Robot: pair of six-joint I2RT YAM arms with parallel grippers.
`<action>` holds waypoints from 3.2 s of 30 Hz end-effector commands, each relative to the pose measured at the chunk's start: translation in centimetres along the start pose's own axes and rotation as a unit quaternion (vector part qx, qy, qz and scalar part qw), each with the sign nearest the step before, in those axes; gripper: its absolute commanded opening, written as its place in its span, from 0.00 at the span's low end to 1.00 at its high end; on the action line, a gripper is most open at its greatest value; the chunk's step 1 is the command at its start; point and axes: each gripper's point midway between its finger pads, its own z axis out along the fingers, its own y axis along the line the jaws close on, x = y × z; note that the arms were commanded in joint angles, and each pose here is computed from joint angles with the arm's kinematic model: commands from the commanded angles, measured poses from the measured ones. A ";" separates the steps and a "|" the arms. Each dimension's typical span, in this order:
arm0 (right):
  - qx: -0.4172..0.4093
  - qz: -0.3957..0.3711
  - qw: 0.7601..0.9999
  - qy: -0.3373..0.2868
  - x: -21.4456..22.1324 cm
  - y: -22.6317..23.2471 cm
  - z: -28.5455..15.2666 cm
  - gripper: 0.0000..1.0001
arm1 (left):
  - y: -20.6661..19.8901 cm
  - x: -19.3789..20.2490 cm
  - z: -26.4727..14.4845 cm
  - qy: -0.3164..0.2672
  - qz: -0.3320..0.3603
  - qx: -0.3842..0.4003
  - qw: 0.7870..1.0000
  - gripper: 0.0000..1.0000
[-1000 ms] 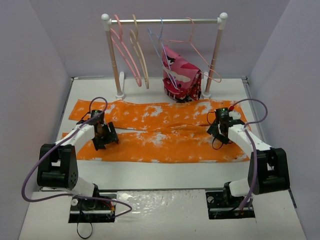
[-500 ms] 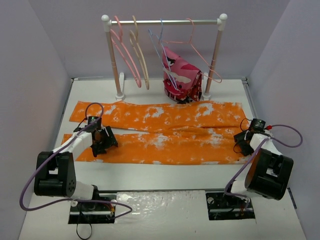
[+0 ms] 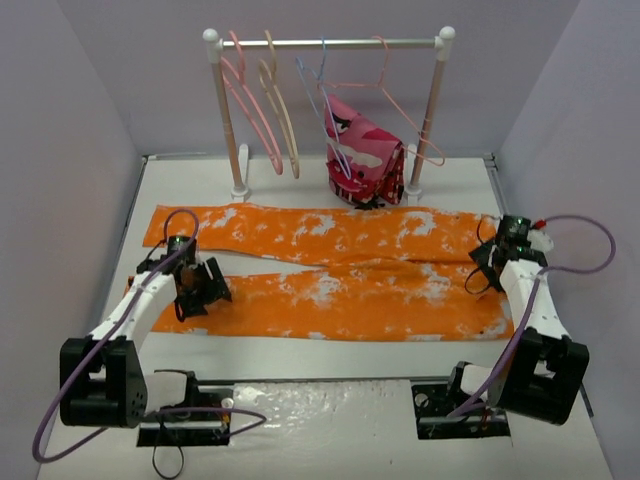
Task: Place the trousers on the hanger
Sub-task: Flatten out the trousers at the center of the board.
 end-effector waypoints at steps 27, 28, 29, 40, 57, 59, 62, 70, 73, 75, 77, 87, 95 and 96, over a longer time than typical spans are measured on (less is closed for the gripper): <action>-0.094 -0.125 0.988 -0.020 -4.8 13.7 9.1 0.43 | 0.8 -31.0 6.2 -0.196 -0.050 -0.025 0.979 0.53; -0.089 -0.125 0.988 -0.016 -4.6 13.4 9.6 0.43 | 1.1 -30.6 6.9 -0.185 -0.055 -0.029 0.981 0.52; -0.084 -0.125 0.989 -0.010 -4.4 13.1 10.2 0.43 | 1.6 -29.9 7.6 -0.174 -0.062 -0.035 0.982 0.51; -0.027 -0.108 0.994 -0.018 -6.9 7.8 12.0 0.44 | 8.7 -22.1 8.4 -0.109 -0.161 -0.092 0.977 0.45; -0.052 -0.196 0.975 -0.085 -11.5 10.9 8.1 0.60 | 4.4 -24.9 5.5 -0.156 -0.045 -0.061 0.985 0.46; -0.042 -0.208 0.974 -0.082 -11.8 10.8 8.4 0.60 | 3.6 -25.1 5.9 -0.155 -0.031 -0.059 0.986 0.47; -0.035 -0.226 0.971 -0.072 -11.7 10.7 9.3 0.60 | 3.5 -24.8 7.2 -0.136 -0.035 -0.052 0.989 0.47; -0.028 -0.244 0.969 -0.014 -9.0 9.3 11.9 0.60 | 4.3 -23.3 9.8 -0.089 -0.044 -0.064 0.993 0.47; -0.025 -0.246 0.969 0.004 -7.8 8.7 12.7 0.59 | 4.5 -22.9 10.2 -0.081 -0.049 -0.068 0.993 0.47; -0.022 -0.246 0.969 0.016 -7.0 8.4 13.3 0.55 | 5.0 -22.5 10.3 -0.073 -0.056 -0.078 0.993 0.47; -0.019 -0.244 0.969 0.028 -6.3 8.1 14.1 0.49 | 5.4 -22.3 10.2 -0.068 -0.067 -0.079 0.992 0.46; 0.005 -0.246 0.969 0.024 -7.2 8.2 16.5 0.00 | 6.5 -21.8 9.3 -0.068 -0.090 -0.090 0.990 0.46; -0.004 -0.221 0.975 -0.017 -11.6 10.4 16.0 0.05 | 5.4 -23.8 8.1 -0.101 -0.074 -0.068 0.990 0.46; -0.009 -0.222 0.975 -0.022 -12.1 11.2 15.5 0.11 | 5.0 -24.2 7.6 -0.108 -0.074 -0.060 0.990 0.46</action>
